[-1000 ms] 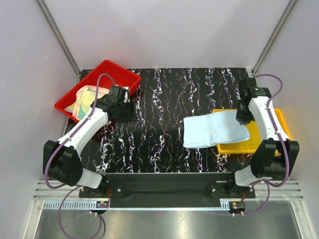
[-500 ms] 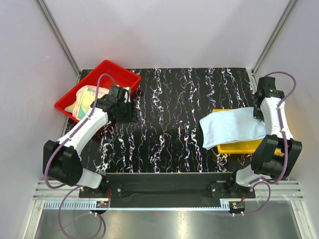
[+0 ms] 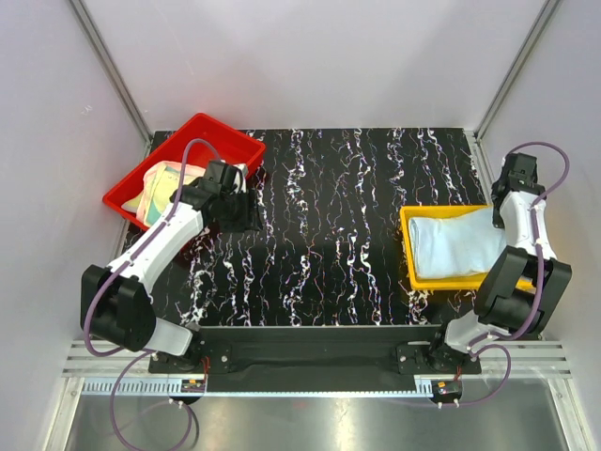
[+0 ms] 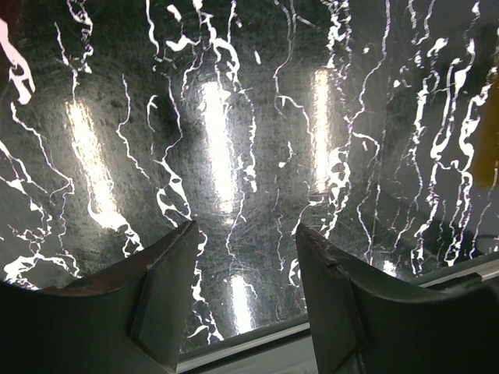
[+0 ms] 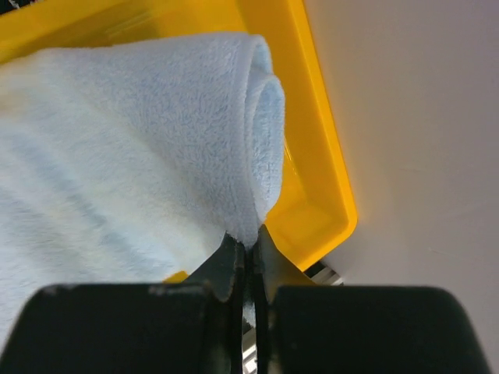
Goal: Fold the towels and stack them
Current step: Neatly place the folded towel into the bin, then grab crumpled towel
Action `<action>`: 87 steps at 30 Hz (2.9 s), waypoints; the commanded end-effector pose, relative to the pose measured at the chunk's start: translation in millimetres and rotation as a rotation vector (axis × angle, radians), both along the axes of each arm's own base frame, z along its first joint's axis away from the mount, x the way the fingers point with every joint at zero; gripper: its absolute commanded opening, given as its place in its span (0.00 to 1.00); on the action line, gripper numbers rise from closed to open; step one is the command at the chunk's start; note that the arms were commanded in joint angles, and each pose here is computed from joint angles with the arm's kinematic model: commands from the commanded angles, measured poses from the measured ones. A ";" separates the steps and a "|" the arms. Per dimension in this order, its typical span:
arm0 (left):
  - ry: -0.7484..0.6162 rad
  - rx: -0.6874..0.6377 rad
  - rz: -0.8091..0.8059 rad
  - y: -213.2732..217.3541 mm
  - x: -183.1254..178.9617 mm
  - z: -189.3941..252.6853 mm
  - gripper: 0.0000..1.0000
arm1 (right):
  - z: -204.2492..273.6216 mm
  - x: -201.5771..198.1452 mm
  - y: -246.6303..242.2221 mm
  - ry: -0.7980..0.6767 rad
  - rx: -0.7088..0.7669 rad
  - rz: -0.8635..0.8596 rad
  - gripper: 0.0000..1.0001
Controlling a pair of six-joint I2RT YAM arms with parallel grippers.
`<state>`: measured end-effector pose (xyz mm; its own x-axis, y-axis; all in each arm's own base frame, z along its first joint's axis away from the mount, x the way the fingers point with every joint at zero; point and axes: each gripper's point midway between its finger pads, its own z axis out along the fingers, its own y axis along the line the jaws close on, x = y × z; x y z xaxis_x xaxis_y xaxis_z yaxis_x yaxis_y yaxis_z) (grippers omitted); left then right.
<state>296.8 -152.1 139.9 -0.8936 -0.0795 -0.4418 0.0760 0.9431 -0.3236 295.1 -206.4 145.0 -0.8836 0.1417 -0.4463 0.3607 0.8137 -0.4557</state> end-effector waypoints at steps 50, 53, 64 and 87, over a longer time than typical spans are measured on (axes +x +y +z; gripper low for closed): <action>-0.006 0.553 0.509 224.9 162.0 -14.9 0.44 | 101.0 81.4 306.5 -0.554 0.741 0.484 0.73; 0.016 0.582 0.521 230.5 167.9 -3.2 0.09 | 113.0 80.2 311.4 -0.562 0.761 0.518 0.74; -0.087 0.497 0.483 218.7 178.8 23.4 0.18 | 129.5 67.6 311.3 -0.622 0.784 0.506 0.75; -0.519 0.335 0.456 160.2 157.6 223.5 0.00 | 150.3 62.8 314.3 -0.642 0.804 0.520 0.74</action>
<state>485.8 37.9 254.4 -0.6657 -0.1808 -0.7240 -0.3522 0.9315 0.0913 363.6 103.9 265.6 -0.6108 0.2494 -0.7515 -0.0908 0.9208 0.3794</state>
